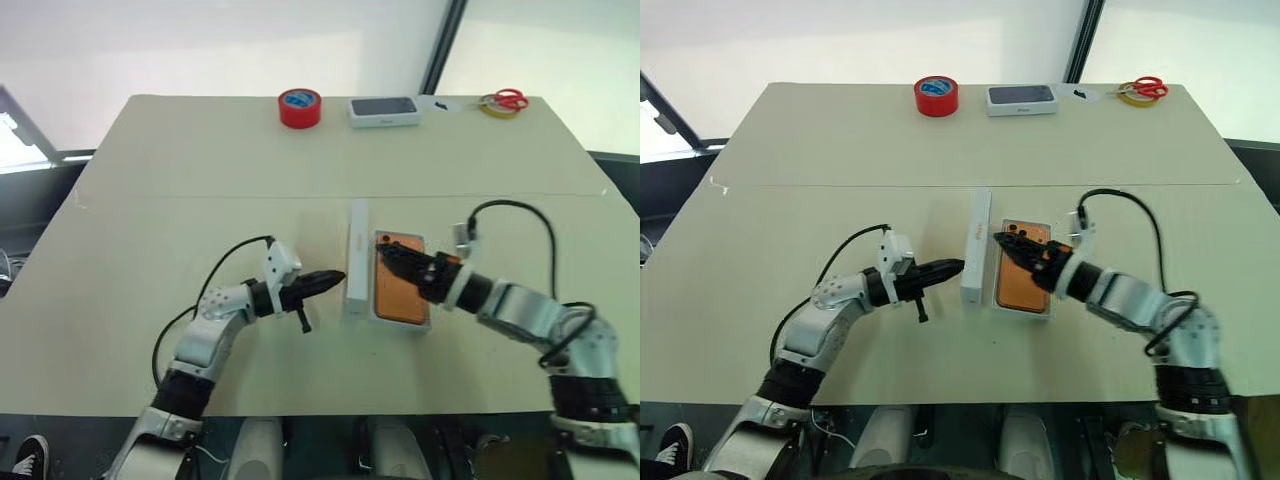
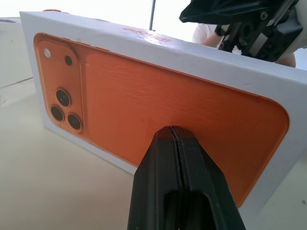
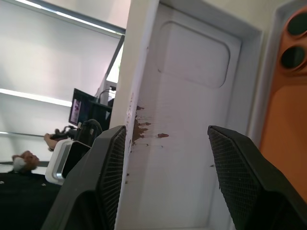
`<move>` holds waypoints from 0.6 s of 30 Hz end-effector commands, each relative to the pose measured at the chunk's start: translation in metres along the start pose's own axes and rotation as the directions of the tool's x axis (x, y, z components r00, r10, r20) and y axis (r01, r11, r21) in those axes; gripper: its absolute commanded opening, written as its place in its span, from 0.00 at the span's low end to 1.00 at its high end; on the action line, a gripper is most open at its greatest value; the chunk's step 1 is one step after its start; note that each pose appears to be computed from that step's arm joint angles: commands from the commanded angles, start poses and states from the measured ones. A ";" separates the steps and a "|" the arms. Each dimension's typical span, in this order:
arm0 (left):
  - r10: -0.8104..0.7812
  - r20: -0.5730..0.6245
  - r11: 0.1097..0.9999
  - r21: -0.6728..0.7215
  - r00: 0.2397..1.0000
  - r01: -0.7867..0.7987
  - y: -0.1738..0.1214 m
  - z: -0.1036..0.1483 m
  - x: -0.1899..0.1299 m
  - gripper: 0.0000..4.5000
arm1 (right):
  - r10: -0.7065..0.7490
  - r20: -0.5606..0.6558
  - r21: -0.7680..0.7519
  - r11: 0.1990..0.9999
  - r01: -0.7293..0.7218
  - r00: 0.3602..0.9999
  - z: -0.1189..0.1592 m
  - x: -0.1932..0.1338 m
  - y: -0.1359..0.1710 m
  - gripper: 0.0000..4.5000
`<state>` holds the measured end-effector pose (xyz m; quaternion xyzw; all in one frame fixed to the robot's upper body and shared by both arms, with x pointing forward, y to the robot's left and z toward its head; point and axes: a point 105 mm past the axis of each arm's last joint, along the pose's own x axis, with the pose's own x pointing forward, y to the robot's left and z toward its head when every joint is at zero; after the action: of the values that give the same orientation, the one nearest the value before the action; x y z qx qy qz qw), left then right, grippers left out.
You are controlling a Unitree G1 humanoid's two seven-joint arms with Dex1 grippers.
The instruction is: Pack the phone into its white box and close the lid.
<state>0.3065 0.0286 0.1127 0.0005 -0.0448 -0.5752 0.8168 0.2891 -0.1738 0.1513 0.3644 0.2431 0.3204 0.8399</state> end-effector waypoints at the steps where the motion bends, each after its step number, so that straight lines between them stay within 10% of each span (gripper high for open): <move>1: -0.041 0.060 0.999 0.027 0.997 0.040 -0.010 0.014 0.023 0.00 | -0.077 0.070 -0.195 0.977 0.089 0.995 0.030 -0.027 -0.013 0.65; 8: -0.039 0.027 0.999 0.022 0.999 0.039 -0.009 0.008 0.016 0.00 | -0.248 0.297 -0.588 0.713 0.381 0.922 0.058 -0.033 -0.040 0.65; 15: 0.016 -0.122 0.998 0.056 0.992 -0.009 0.019 -0.008 -0.014 0.00 | -0.262 0.303 -0.785 0.476 0.396 0.916 0.038 -0.024 -0.048 0.02; 18: 0.059 -0.231 0.997 0.070 0.971 -0.044 0.030 -0.026 -0.010 0.00 | -0.234 0.279 -0.820 0.447 0.358 0.931 0.030 -0.018 -0.043 0.01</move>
<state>0.3289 0.0528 0.0878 0.0755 0.0275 -0.5511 0.8306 0.3123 -0.2337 0.1239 -0.1061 0.0970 0.2062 0.9679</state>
